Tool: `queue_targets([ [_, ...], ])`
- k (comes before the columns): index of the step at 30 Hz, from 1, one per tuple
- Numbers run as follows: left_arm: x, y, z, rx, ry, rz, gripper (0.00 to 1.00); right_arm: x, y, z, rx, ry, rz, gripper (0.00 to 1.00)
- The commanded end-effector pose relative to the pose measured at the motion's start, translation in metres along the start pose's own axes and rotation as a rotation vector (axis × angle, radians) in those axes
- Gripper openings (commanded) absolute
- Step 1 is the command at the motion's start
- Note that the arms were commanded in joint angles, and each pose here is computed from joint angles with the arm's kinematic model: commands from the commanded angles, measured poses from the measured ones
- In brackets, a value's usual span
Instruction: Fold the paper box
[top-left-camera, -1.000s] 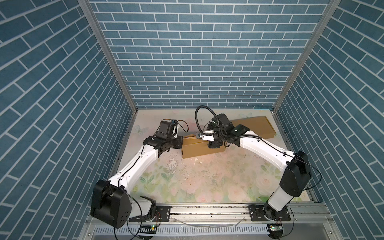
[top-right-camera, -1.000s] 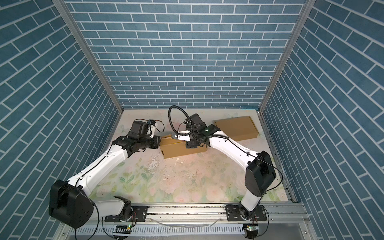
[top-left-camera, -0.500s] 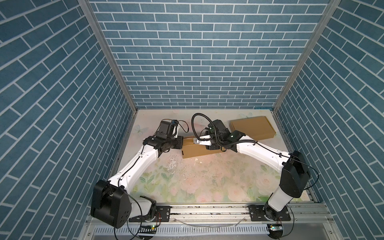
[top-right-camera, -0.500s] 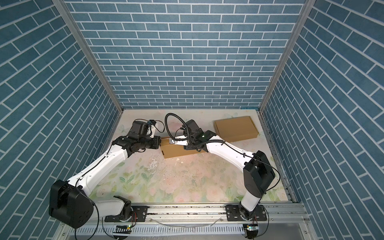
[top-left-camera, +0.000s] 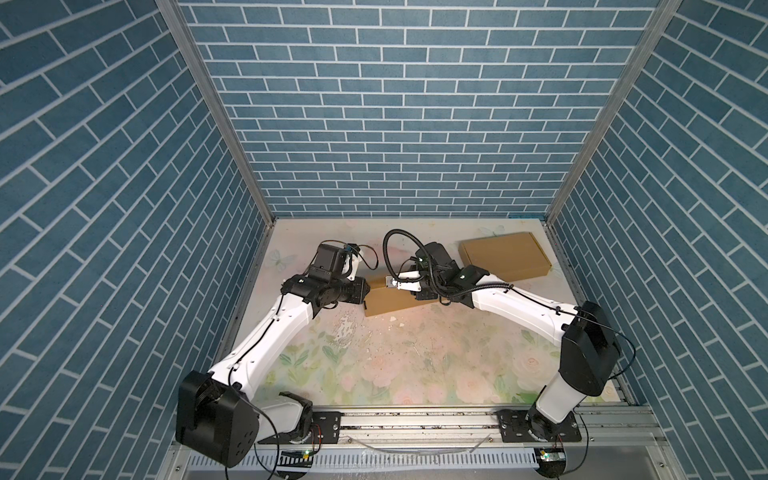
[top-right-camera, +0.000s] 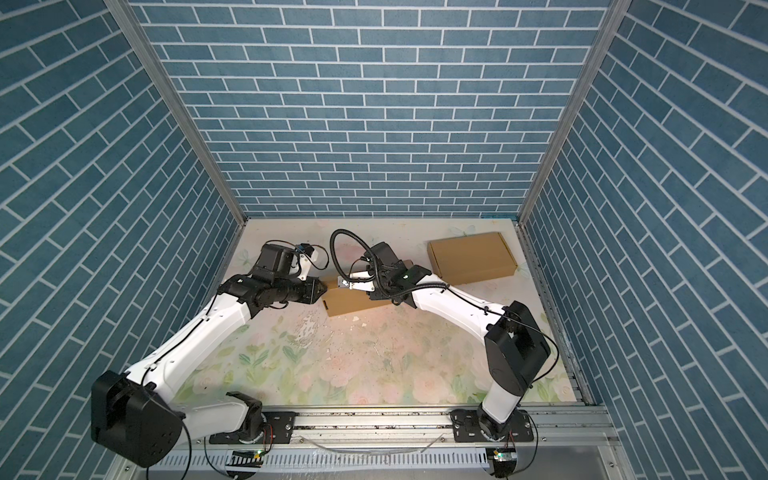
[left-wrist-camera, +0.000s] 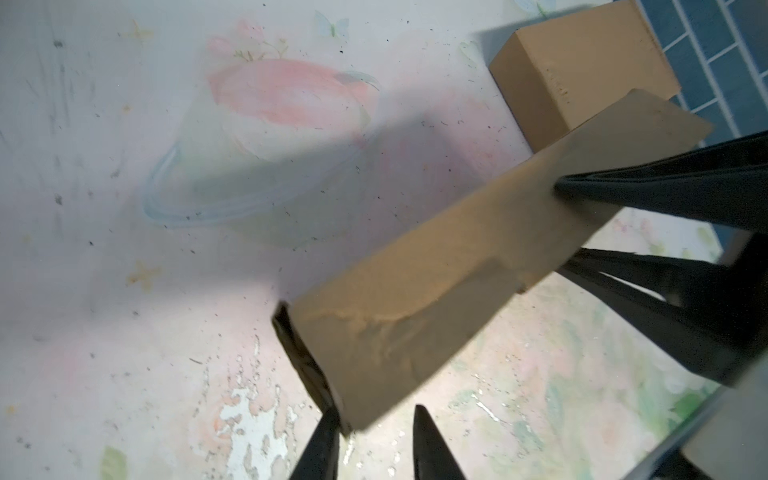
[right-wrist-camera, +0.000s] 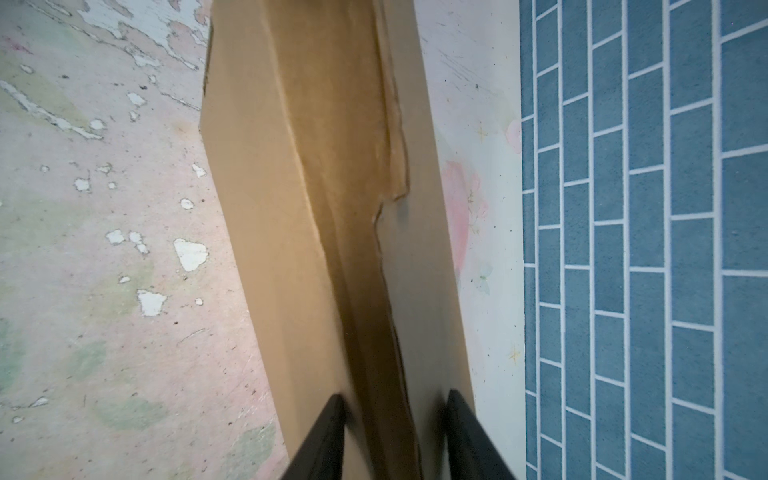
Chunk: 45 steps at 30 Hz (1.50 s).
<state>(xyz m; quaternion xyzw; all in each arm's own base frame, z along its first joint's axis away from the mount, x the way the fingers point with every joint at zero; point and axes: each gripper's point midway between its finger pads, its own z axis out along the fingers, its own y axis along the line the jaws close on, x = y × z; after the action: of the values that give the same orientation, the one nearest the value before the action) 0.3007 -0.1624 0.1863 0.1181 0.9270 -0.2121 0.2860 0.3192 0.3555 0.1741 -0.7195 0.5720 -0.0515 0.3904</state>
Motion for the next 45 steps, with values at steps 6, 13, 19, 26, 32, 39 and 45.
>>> queue_targets([
  [6,-0.017,-0.014,-0.042,0.136,-0.063,-0.093,0.38,0.02,0.041,0.016,-0.113,0.067,0.048,0.41],
  [13,-0.05,0.009,-0.03,0.128,-0.135,-0.226,0.43,0.018,0.048,0.02,-0.119,0.073,0.06,0.4],
  [19,-0.061,0.019,-0.01,0.113,-0.129,-0.234,0.42,0.016,0.052,0.022,-0.125,0.069,0.067,0.4],
  [26,-0.022,0.038,0.011,0.025,0.013,-0.221,0.37,0.014,0.05,0.022,-0.114,0.063,0.082,0.4],
  [32,0.025,0.053,0.024,-0.022,0.114,-0.236,0.31,0.014,0.05,0.023,-0.117,0.061,0.091,0.4],
  [39,0.026,0.052,0.037,0.02,0.11,-0.277,0.34,0.012,0.049,0.021,-0.122,0.058,0.116,0.4],
  [45,0.042,0.057,0.053,0.05,0.129,-0.321,0.27,-0.01,0.006,-0.008,-0.083,-0.078,0.378,0.52],
])
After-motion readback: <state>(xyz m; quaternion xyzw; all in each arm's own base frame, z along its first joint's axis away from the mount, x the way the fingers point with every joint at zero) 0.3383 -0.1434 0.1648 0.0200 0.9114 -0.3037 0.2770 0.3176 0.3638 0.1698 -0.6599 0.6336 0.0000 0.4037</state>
